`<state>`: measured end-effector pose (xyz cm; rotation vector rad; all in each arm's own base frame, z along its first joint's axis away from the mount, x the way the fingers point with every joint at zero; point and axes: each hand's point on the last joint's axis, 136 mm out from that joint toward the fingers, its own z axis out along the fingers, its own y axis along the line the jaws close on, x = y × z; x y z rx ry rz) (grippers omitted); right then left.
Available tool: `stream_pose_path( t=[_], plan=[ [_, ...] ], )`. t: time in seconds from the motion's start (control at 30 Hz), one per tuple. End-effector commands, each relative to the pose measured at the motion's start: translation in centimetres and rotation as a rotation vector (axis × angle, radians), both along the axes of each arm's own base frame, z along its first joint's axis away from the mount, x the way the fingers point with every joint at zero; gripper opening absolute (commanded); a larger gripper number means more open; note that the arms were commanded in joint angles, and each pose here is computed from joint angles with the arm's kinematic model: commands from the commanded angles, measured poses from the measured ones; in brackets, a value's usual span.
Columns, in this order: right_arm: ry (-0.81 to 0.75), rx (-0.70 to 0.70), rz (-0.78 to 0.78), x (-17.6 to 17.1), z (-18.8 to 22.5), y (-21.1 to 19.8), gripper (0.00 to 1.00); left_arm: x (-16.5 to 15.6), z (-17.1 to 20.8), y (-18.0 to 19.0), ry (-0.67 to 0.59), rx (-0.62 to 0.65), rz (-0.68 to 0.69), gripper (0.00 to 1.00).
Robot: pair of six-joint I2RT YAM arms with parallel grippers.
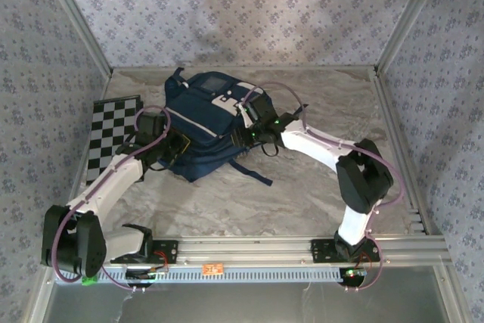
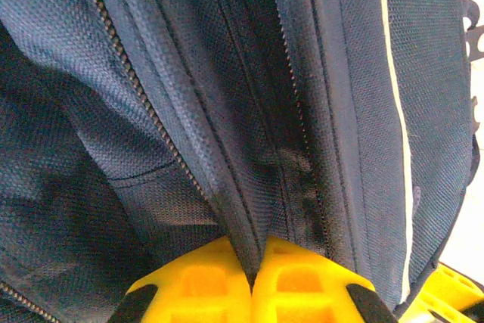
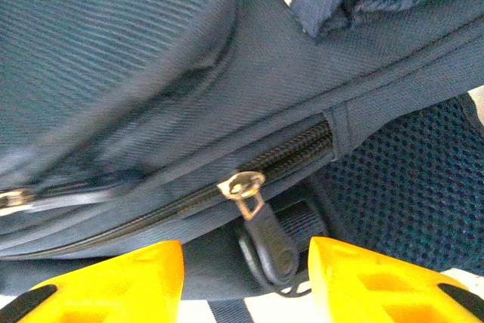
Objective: Pack books, pencil case, and school supplies into a backpack
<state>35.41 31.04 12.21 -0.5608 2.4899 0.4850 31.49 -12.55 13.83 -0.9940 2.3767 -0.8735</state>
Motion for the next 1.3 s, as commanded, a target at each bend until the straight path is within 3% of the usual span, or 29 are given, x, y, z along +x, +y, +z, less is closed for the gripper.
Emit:
stream_pose_path(
  t=[0.0,0.17,0.4,0.63,0.7,0.8,0.87,1.1,1.27],
  plan=[
    [-0.023,-0.078,0.002,1.1,-0.4,-0.7,0.47,1.4,2.4,-0.1,-0.075,-0.003,-0.013,0.01],
    [-0.024,-0.115,-0.035,2.5,-1.1,-1.3,0.39,1.4,2.2,-0.1,-0.072,-0.002,-0.017,0.01],
    [-0.015,-0.065,-0.143,4.7,-0.6,-3.2,0.18,1.3,2.0,0.2,-0.063,0.011,-0.019,0.01],
    [-0.006,-0.057,-0.19,5.3,0.1,-4.9,0.16,1.5,2.0,0.7,-0.063,0.021,-0.023,0.0],
    [-0.016,-0.053,-0.163,4.7,1.0,-4.4,0.2,1.6,2.1,0.8,-0.061,0.022,-0.025,0.01],
    [-0.015,0.012,-0.112,3.5,2.9,-3.3,0.36,1.7,2.2,0.6,-0.07,0.024,-0.042,0.01],
    [-0.007,0.059,-0.114,3.0,4.0,-3.0,0.4,1.8,2.1,0.5,-0.067,0.028,-0.05,0.02],
    [0.105,0.271,-0.097,3.6,5.9,0.9,0.48,1.8,1.9,0.5,-0.064,0.038,-0.067,0.02],
    [0.133,0.285,-0.1,5.6,5.6,2.6,0.52,1.7,2.0,0.3,-0.07,0.049,-0.091,0.02]
  ],
)
